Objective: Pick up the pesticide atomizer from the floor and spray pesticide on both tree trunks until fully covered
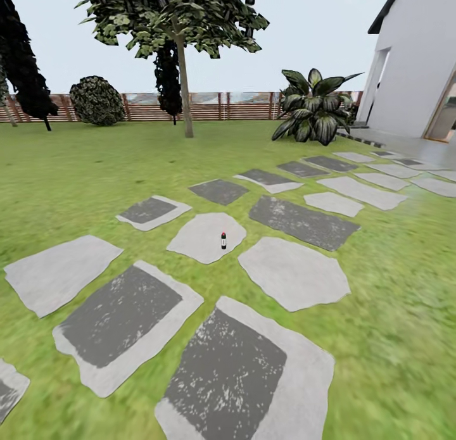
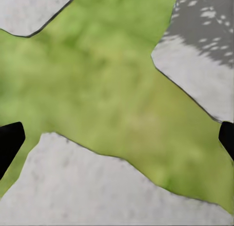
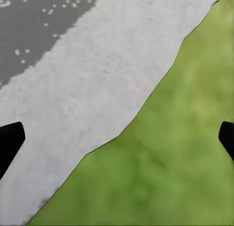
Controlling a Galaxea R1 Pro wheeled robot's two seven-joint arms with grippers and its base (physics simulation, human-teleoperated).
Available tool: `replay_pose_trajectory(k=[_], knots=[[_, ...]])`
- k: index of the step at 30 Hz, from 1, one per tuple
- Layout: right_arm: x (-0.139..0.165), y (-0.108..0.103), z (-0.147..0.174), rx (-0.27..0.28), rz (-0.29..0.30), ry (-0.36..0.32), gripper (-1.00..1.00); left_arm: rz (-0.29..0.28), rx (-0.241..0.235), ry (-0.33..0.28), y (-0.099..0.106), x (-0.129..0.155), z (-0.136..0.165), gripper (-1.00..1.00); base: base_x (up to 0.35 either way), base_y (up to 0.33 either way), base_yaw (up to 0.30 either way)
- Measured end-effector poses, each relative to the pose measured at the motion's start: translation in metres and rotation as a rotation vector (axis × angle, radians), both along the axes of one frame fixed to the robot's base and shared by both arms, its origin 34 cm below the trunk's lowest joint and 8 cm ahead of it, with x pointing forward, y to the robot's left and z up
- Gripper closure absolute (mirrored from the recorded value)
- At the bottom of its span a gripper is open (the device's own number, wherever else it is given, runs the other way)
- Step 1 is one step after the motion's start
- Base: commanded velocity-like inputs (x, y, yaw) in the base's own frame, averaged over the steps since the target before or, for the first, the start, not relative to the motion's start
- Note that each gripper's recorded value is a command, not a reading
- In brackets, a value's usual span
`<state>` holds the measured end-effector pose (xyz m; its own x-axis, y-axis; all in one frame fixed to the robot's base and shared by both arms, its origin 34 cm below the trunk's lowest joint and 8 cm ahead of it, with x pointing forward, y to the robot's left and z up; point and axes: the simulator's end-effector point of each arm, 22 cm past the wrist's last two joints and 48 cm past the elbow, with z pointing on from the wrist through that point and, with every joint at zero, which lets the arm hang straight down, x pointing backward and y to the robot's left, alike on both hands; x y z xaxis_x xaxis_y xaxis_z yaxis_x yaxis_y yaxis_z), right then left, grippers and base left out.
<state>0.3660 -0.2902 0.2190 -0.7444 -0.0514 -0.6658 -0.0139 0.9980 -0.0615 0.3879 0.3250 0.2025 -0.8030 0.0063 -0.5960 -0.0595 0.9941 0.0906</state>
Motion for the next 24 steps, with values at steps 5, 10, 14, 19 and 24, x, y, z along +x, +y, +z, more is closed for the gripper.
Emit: replay_pose_trajectory(k=[5,10,14,19,24], knots=[[0.0000,-0.0001,0.0000,0.000,0.000,0.000,-1.00,0.000,0.000,0.000,0.0000,0.0000,0.0000,-1.00,0.337,0.000,0.000],[0.0000,-0.0001,0.0001,0.000,0.000,0.000,-1.00,0.000,0.000,0.000,0.0000,-0.0004,-0.0001,-1.00,0.337,0.000,0.000],[0.0001,-0.0002,0.0000,-0.001,-0.001,0.000,-1.00,0.000,0.000,0.000,0.0000,-0.0002,-0.0001,-1.00,0.337,0.000,0.000],[0.0000,-0.0001,0.0000,0.000,0.000,0.000,-1.00,0.000,0.000,0.000,0.0000,-0.0002,-0.0001,-1.00,0.337,0.000,0.000],[0.0001,0.0000,0.0000,0.000,0.000,0.000,-1.00,0.000,0.000,0.000,0.0000,-0.0002,-0.0001,-1.00,0.337,0.000,0.000]])
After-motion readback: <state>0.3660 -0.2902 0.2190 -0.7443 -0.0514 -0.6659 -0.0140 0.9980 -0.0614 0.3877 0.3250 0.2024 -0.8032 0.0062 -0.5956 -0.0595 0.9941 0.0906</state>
